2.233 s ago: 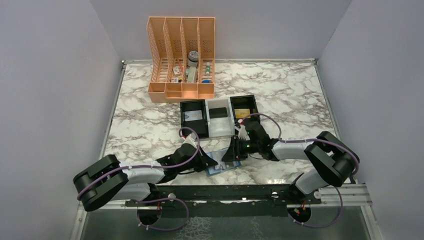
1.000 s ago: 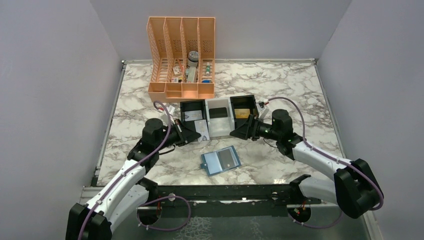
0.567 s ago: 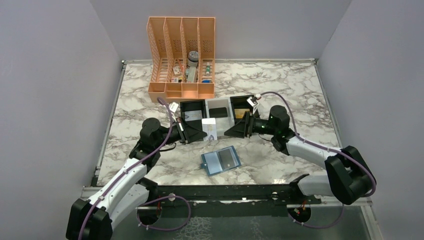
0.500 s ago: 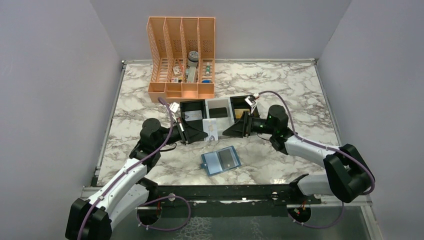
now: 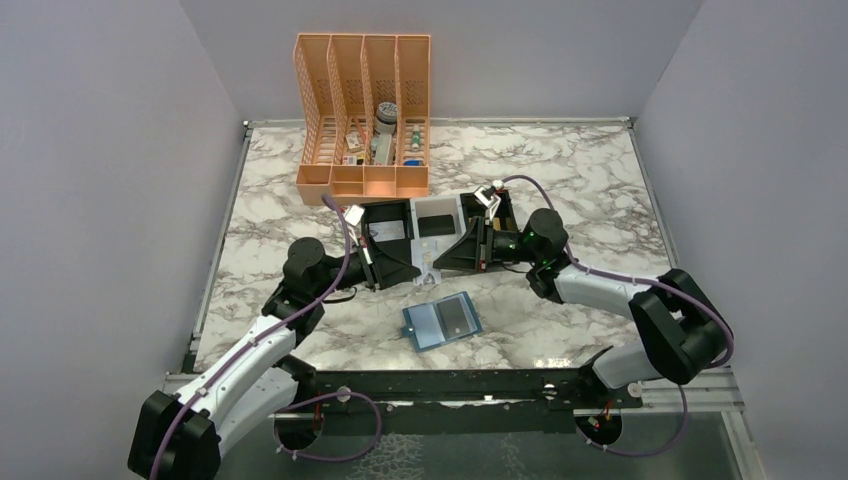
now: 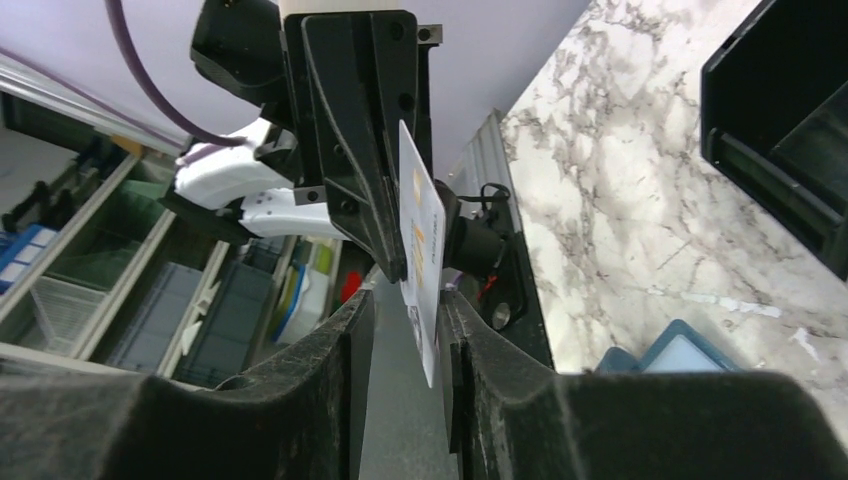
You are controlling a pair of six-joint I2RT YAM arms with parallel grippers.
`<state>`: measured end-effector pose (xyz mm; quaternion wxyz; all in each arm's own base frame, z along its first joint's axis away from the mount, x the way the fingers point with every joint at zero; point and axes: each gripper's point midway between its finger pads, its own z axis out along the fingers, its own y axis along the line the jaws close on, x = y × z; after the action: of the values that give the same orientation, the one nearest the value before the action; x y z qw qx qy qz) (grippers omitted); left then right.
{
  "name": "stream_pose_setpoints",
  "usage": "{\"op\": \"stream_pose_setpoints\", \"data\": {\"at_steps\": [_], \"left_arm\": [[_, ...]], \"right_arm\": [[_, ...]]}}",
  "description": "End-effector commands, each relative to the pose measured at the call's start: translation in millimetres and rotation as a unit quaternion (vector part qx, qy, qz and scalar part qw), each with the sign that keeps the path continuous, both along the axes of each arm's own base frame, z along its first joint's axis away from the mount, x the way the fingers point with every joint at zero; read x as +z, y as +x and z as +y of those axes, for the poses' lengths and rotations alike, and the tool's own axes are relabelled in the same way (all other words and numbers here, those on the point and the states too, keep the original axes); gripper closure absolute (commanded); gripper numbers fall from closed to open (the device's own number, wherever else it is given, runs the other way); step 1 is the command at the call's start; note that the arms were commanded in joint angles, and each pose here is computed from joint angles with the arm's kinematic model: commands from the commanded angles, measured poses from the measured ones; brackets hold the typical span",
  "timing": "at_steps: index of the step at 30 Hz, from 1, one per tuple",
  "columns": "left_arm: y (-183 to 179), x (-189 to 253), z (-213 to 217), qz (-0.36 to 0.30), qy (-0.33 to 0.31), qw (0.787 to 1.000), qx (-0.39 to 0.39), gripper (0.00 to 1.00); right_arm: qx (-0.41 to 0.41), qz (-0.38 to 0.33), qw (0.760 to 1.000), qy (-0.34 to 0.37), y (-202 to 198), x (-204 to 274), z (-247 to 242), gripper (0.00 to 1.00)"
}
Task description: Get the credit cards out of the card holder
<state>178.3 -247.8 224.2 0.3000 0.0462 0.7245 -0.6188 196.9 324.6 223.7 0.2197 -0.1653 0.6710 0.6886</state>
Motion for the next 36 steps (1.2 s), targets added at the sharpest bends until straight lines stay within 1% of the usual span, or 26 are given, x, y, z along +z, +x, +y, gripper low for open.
{"op": "stream_pose_setpoints", "data": {"at_steps": [1, 3, 9, 13, 20, 21, 24, 28, 29, 30, 32, 33, 34, 35, 36], "left_arm": [[-5.9, 2.8, -2.6, -0.010, -0.010, 1.000, -0.015, 1.00], [-5.7, 1.0, -2.5, -0.008, -0.010, 1.000, -0.013, 1.00], [-4.8, 2.1, -1.9, -0.009, -0.013, 1.000, -0.007, 1.00], [-4.5, 3.8, -2.1, -0.013, -0.014, 1.000, -0.007, 1.00], [-3.7, 6.5, -3.5, -0.017, -0.016, 1.000, -0.009, 1.00], [-3.4, 6.3, -3.6, -0.017, -0.016, 1.000, -0.008, 1.00], [-2.9, 3.5, -3.6, -0.013, -0.015, 1.000, -0.006, 1.00], [-3.1, -1.2, -2.7, -0.008, -0.014, 1.000, -0.001, 1.00], [-1.9, -1.9, -2.2, -0.007, -0.013, 1.000, 0.003, 0.95], [-0.3, -2.4, -1.6, -0.007, -0.010, 1.000, 0.007, 0.84], [3.7, -5.6, 0.5, -0.007, 0.009, 1.000, 0.019, 0.56], [7.0, -7.6, 2.5, -0.007, 0.028, 0.999, 0.028, 0.44], [11.9, -14.1, 6.9, -0.005, 0.062, 0.997, 0.042, 0.34], [17.0, -16.5, 12.5, -0.008, 0.095, 0.994, 0.059, 0.27], [24.2, -22.6, 22.2, -0.010, 0.136, 0.987, 0.086, 0.23]], "right_arm": [[0.037, -0.020, 0.998, 0.040, -8.6, 23.4, 3.2, 0.73], [0.042, -0.017, 0.998, 0.042, -9.7, 24.2, 3.2, 0.78], [0.049, -0.015, 0.998, 0.042, -11.7, 25.0, 5.1, 0.88], [0.053, -0.014, 0.998, 0.042, -12.9, 25.6, 6.4, 0.90], [0.053, -0.012, 0.998, 0.042, -12.0, 25.5, 9.7, 0.89], [0.052, -0.012, 0.998, 0.042, -11.1, 25.2, 10.2, 0.90], [0.053, -0.004, 0.998, 0.041, -9.9, 23.3, 11.1, 0.99], [0.051, -0.005, 0.998, 0.039, -10.1, 21.8, 10.8, 0.99], [0.048, -0.007, 0.998, 0.035, -9.2, 20.2, 10.8, 0.99], [0.040, -0.009, 0.999, 0.027, -6.6, 17.4, 11.2, 0.99], [0.020, -0.015, 1.000, 0.003, -0.7, 9.8, 11.1, 0.99], [0.007, -0.020, 1.000, -0.012, 3.1, 4.7, 10.6, 0.99], [-0.008, -0.027, 0.999, -0.028, 7.4, 0.4, 9.8, 0.99], [-0.023, -0.035, 0.998, -0.043, 11.9, -3.4, 8.3, 0.99], [-0.039, -0.042, 0.997, -0.057, 16.8, -6.7, 6.9, 0.99]]}}
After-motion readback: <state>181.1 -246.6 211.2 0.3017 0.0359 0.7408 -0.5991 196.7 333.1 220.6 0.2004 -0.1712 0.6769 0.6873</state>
